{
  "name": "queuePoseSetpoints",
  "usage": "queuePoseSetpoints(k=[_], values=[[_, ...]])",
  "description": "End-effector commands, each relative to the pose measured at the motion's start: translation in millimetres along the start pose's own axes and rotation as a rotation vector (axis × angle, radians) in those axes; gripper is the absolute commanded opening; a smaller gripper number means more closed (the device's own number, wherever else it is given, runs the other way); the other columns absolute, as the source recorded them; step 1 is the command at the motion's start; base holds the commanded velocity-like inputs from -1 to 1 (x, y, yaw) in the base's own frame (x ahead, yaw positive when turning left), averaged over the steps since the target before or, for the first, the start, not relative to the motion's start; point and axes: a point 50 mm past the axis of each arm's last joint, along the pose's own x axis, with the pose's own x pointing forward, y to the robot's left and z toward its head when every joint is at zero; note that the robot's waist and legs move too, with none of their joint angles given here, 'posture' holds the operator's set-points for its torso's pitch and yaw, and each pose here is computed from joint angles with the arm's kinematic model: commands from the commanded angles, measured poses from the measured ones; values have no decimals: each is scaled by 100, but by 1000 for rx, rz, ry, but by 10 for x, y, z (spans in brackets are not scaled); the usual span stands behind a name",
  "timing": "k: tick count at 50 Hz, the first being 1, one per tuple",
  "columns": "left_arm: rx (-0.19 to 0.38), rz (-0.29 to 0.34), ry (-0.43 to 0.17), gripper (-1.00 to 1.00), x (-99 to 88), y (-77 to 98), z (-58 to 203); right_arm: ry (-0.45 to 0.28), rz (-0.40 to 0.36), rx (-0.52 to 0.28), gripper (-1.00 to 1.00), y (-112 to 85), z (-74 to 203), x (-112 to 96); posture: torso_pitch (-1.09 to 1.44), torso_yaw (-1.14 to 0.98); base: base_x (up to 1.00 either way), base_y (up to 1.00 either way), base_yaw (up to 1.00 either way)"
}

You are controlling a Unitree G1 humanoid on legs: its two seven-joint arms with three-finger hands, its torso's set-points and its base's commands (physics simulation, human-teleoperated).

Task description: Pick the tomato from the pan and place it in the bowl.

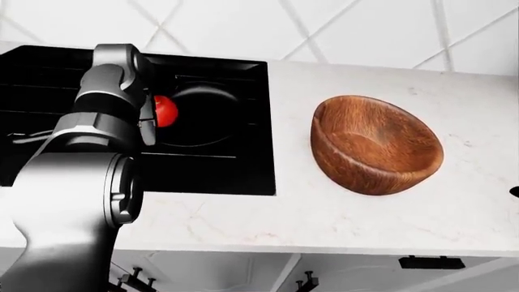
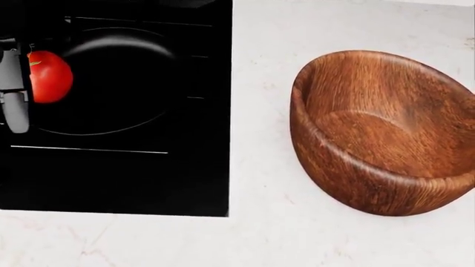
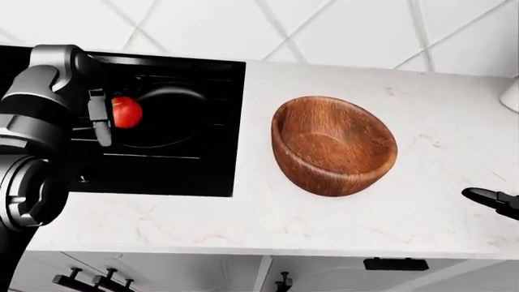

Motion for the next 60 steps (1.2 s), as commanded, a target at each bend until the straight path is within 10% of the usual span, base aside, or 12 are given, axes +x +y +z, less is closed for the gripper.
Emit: queuePoseSetpoints(k=[1, 4, 8, 25, 28, 60], values=[[1, 40, -4, 100, -115, 125, 2, -103, -4, -25, 100, -29, 242, 46, 0, 0, 0, 0, 0], [3, 33, 0, 91, -108, 115, -4, -104, -4, -24, 100, -33, 244, 48, 0, 0, 0, 0, 0], [4, 22, -3, -10, -102, 104, 2, -104, -3, -24, 100, -33, 242, 49, 0, 0, 0, 0, 0], [12, 38, -28, -46, -86, 99, 48, -109, -3, -19, 100, -39, 261, 41, 0, 0, 0, 0, 0], [21, 65, -46, -100, -98, 123, 74, -110, -5, -19, 100, -45, 265, 42, 0, 0, 0, 0, 0], [31, 265, -267, -100, -383, 420, 392, -112, 5, -20, 100, -8, 283, 58, 0, 0, 0, 0, 0]])
